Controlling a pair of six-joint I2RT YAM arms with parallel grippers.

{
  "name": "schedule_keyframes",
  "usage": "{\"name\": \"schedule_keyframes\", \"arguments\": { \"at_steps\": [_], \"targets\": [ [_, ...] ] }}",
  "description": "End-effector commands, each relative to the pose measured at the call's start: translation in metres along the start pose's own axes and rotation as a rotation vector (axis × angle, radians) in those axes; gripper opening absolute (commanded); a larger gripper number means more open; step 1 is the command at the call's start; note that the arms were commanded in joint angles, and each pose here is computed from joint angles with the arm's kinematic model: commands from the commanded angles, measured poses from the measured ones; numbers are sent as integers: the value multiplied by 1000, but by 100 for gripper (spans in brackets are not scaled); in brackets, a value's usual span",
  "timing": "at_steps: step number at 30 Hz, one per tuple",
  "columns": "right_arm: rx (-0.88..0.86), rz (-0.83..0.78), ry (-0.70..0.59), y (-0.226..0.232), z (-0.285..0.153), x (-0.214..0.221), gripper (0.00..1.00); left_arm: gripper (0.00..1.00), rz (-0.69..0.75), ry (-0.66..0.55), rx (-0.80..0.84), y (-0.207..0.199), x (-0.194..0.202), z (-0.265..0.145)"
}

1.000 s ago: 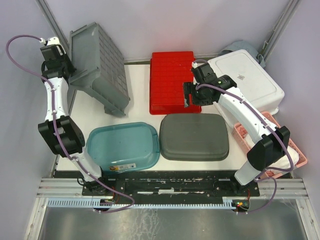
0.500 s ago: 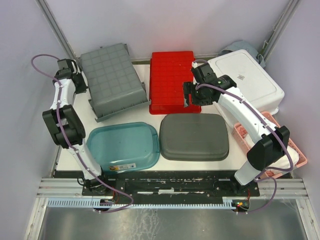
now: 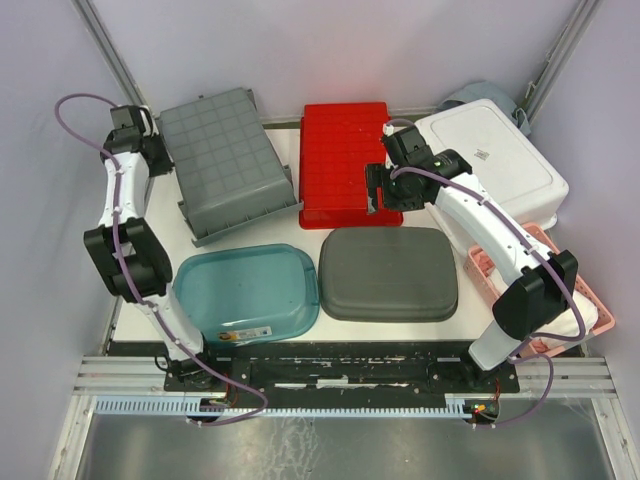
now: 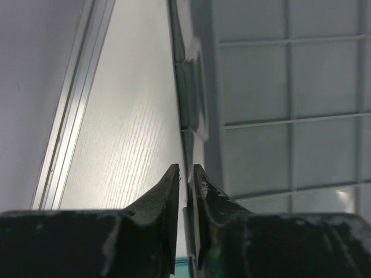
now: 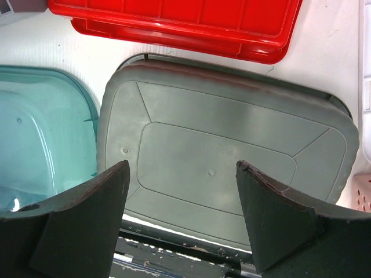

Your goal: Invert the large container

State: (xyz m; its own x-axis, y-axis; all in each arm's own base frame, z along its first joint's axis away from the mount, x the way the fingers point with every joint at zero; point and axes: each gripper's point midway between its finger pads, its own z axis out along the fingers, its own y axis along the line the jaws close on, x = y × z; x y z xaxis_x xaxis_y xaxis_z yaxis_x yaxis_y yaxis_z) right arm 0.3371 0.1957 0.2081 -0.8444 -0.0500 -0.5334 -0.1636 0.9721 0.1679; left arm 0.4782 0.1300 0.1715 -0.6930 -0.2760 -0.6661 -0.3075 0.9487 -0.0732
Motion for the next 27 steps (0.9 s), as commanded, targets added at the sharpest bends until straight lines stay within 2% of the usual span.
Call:
{"name": "schedule_keyframes", "arguments": {
  "at_steps": [1,5,8,13,15,22,27],
  "targets": [
    [-28,15,-84,8,-10,-25,83,27,8,-237,38,-27,-73,-81],
    [-12,17,-108,5,-13,-31,83,42,34,-325,77,-59,-92,-117],
    [39,19,-150,-4,-20,-39,85,50,113,-374,62,-89,-96,-137],
    [200,40,-269,-36,-44,-55,86,52,162,-422,186,-171,-92,-162],
    [256,52,-313,-50,-55,-59,90,52,154,-435,237,-204,-90,-167],
    [309,31,-337,-77,-73,-58,92,53,190,-365,387,-318,-55,-147],
    [333,38,-322,-88,-76,-51,92,49,210,-269,365,-350,-16,-105]
  ]
}}
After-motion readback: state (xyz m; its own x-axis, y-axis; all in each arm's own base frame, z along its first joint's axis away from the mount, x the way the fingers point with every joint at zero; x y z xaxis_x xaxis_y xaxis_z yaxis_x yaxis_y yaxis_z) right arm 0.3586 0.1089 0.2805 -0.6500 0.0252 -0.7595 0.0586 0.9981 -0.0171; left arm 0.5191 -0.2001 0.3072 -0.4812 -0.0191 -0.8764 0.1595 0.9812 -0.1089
